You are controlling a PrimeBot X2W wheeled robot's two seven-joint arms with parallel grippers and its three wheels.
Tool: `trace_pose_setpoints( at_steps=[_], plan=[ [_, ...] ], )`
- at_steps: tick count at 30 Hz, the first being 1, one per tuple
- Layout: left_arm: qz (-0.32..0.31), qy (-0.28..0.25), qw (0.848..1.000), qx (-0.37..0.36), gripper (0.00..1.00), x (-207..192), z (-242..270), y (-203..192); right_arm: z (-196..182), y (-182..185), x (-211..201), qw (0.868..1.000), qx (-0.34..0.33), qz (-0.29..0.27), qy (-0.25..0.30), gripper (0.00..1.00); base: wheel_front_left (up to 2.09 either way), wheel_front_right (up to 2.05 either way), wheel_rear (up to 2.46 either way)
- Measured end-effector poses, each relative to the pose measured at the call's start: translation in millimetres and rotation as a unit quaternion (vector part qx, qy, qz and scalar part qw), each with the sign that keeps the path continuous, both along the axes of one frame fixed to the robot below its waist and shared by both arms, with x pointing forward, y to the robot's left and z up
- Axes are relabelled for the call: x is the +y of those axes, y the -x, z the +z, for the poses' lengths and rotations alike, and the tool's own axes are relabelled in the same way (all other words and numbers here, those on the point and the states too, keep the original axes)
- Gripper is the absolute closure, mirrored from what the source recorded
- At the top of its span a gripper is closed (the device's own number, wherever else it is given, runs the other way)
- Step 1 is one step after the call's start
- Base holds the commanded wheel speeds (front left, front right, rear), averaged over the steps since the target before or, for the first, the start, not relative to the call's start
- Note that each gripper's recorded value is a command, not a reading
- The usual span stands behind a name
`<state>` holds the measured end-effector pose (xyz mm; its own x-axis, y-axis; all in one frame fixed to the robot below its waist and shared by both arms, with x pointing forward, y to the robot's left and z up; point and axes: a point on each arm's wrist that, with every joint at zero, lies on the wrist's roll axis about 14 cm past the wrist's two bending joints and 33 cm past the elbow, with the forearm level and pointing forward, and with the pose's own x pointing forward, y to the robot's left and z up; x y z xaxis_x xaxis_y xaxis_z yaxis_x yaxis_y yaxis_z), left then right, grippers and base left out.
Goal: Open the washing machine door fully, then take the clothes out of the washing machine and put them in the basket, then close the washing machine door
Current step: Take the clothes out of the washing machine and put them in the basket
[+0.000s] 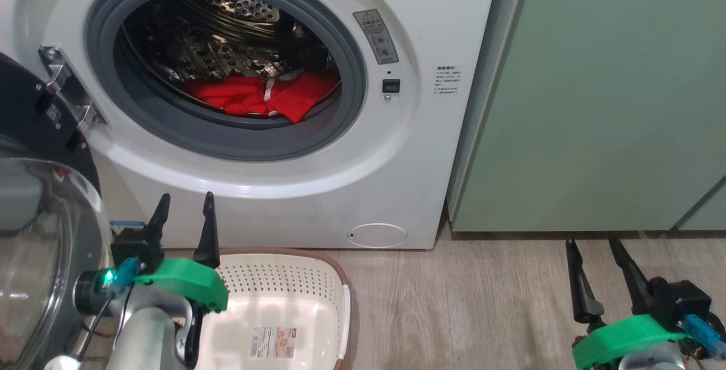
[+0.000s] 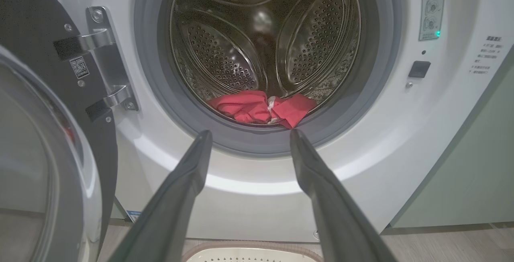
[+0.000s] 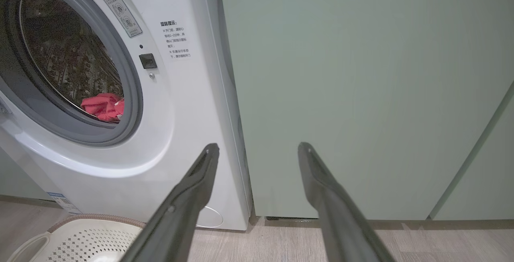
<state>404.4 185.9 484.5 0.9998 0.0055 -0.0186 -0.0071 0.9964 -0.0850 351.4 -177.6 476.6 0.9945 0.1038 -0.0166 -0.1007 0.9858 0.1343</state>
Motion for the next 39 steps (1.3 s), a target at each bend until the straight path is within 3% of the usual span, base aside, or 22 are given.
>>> trace_pose_setpoints(
  at_steps=[12, 20, 28, 39],
  plan=[
    [-0.004, 0.003, 1.000, 0.019, 0.00, -6.3, -11.8, 0.8, -1.7, -0.6, 0.7, 1.000, 0.003, 0.001, -0.001, 0.00, 0.10, -0.10, 0.00],
    [-0.031, -0.002, 0.996, 0.085, 0.00, -24.3, -46.7, -6.9, -10.5, -0.9, 0.2, 1.000, 0.017, 0.000, -0.001, 0.00, 0.00, 0.00, 0.00],
    [-0.078, -0.005, 0.984, 0.158, 0.00, -51.1, -50.4, -64.5, -22.3, -14.4, -6.1, 0.999, 0.035, -0.010, 0.001, 0.00, 0.00, 0.00, 0.00],
    [-0.080, -0.013, 0.960, 0.267, 0.00, -55.7, -63.9, -152.1, -47.5, -45.8, -17.9, 0.997, 0.067, -0.024, 0.008, 0.00, 0.00, 0.00, 0.00]
  ],
)
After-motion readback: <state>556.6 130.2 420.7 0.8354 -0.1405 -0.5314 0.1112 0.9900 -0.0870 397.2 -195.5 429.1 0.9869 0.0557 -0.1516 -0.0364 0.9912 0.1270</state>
